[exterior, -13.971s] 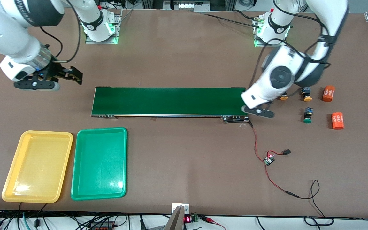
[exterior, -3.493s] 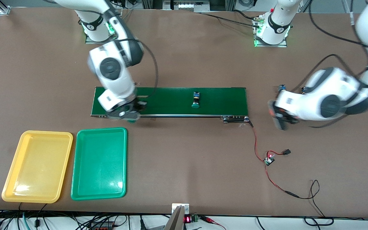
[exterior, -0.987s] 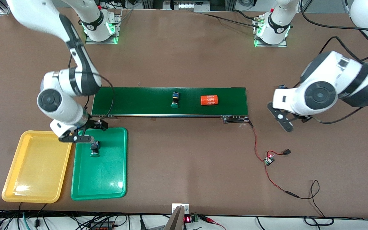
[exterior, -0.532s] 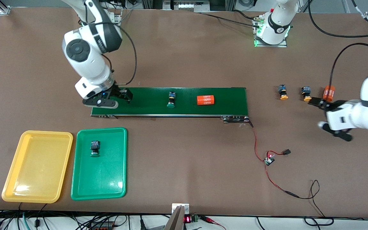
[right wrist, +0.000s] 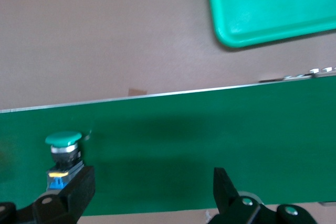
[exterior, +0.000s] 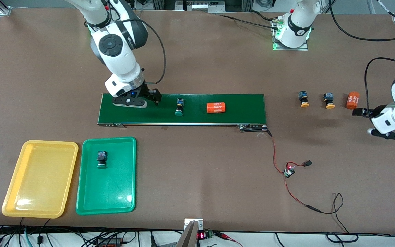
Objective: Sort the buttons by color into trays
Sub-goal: 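Grasp the second belt button with the right gripper while the left grasps a cylinder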
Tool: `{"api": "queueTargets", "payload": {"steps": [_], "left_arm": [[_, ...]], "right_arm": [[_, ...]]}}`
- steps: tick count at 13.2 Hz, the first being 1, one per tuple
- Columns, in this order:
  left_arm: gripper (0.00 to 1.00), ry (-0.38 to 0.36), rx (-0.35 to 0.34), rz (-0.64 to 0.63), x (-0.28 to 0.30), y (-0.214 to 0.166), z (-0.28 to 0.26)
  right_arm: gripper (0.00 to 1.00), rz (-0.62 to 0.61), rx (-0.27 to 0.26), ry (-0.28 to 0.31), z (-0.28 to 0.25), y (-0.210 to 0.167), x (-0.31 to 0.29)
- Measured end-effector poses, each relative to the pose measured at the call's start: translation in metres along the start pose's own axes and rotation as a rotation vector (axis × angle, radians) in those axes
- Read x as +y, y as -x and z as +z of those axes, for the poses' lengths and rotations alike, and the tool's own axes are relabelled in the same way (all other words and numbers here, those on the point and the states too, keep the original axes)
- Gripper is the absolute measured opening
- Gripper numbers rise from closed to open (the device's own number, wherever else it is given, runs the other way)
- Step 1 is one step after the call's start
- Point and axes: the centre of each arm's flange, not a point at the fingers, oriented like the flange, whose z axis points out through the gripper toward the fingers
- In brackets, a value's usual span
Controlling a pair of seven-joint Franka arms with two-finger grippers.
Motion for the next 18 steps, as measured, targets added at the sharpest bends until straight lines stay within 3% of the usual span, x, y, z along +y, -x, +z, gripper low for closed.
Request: {"api": "queueTargets", "payload": {"steps": [4, 10, 14, 15, 18], "left_arm": [[1.00, -0.054, 0.070, 0.279, -0.018, 0.050, 0.062], [1.00, -0.018, 0.054, 0.321, -0.003, 0.076, 0.102], [0.54, 0.000, 0.044, 0.309, -0.006, 0.084, 0.112], [0.49, -0.002, 0.046, 0.308, -0.006, 0.084, 0.110], [0.49, 0.010, 0.032, 0.315, -0.005, 0.081, 0.106]], "right_arm": [[1.00, -0.008, -0.006, 0.045, 0.036, 0.015, -0.017], [1.00, 0.000, -0.004, 0.031, 0.042, 0.009, -0.026], [1.00, 0.005, -0.007, 0.030, 0.043, 0.011, -0.031], [1.00, 0.005, -0.007, 0.031, 0.044, 0.012, -0.031], [1.00, 0.007, -0.011, 0.033, 0.046, 0.012, -0.031]]}}
